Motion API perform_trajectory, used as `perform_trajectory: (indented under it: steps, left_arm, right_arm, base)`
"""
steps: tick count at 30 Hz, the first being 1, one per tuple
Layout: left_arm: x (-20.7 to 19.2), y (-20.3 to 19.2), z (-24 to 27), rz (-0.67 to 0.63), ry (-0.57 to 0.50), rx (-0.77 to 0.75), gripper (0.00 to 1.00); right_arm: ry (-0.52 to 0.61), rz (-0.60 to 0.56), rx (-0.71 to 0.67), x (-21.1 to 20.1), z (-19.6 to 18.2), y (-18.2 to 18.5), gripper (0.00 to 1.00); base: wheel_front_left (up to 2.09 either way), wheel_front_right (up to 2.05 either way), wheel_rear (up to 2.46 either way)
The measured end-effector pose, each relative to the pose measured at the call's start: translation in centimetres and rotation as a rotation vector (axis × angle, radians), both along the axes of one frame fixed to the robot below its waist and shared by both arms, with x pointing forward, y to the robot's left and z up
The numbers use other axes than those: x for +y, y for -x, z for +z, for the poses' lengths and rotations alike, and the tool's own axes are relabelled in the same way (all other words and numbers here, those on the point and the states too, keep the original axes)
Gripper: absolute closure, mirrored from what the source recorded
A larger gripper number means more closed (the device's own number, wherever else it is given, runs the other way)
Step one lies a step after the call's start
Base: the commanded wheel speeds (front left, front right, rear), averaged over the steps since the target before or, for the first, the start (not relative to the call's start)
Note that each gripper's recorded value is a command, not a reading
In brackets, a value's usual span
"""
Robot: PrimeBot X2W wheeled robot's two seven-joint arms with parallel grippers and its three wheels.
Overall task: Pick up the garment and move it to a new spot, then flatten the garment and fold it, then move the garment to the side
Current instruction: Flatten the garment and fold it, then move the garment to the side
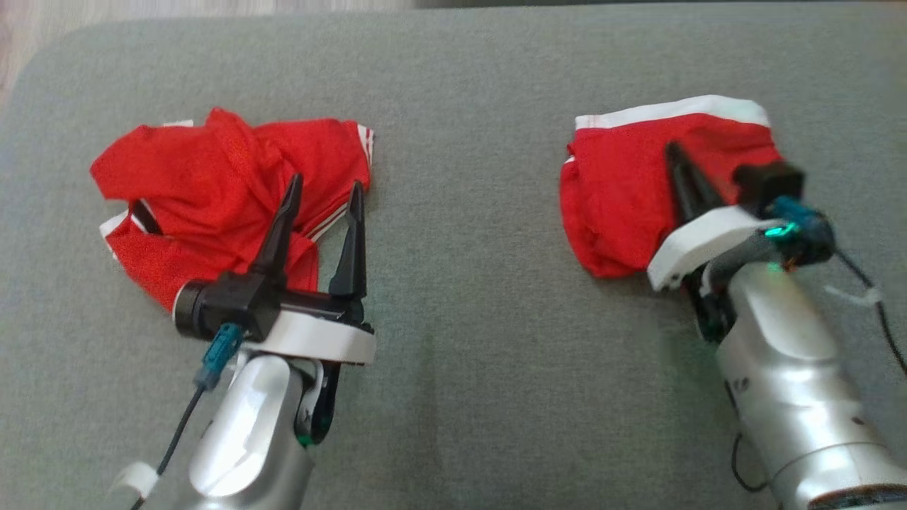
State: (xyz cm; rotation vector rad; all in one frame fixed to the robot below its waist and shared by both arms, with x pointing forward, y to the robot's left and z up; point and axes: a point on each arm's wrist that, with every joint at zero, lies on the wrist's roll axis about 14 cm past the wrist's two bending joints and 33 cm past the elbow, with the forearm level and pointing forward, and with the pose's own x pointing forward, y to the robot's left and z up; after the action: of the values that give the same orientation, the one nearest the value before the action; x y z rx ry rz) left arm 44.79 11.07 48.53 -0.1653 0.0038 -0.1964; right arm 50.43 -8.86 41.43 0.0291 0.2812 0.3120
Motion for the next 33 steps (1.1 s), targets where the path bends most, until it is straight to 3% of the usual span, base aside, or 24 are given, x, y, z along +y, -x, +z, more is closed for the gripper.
perform_trajectory:
  steps: [5, 13, 14, 21, 33]
  left_arm:
    - [-0.5, 0.9, 0.2, -0.008, 0.012, -0.001, 0.00]
    - [-2.0, 1.5, 1.2, -0.042, 0.031, -0.025, 0.00]
    - [-2.2, 1.6, 1.3, -0.045, 0.042, -0.024, 0.00]
    - [-2.9, 1.8, 0.8, -0.061, 0.053, -0.010, 0.00]
    - [-2.5, 1.6, -0.6, -0.052, 0.052, 0.025, 0.00]
  right_arm:
    - [-0.064, -0.114, -0.167, -3.3, 5.3, -0.3, 1.00]
    - [-0.032, -0.256, -0.186, -9.0, 4.8, 5.5, 1.00]
    - [-0.031, -0.290, -0.191, -10.2, 4.8, 6.7, 0.01]
    - [-0.027, -0.313, -0.171, -10.9, 3.7, 9.3, 0.00]
    - [-0.021, -0.286, -0.176, -10.0, 3.7, 7.9, 0.00]
  base:
    - [0.00, 0.00, 0.00]
    - [0.00, 0.00, 0.00]
    - [0.00, 0.00, 0.00]
    - [0.00, 0.00, 0.00]
    - [0.00, 0.00, 0.00]
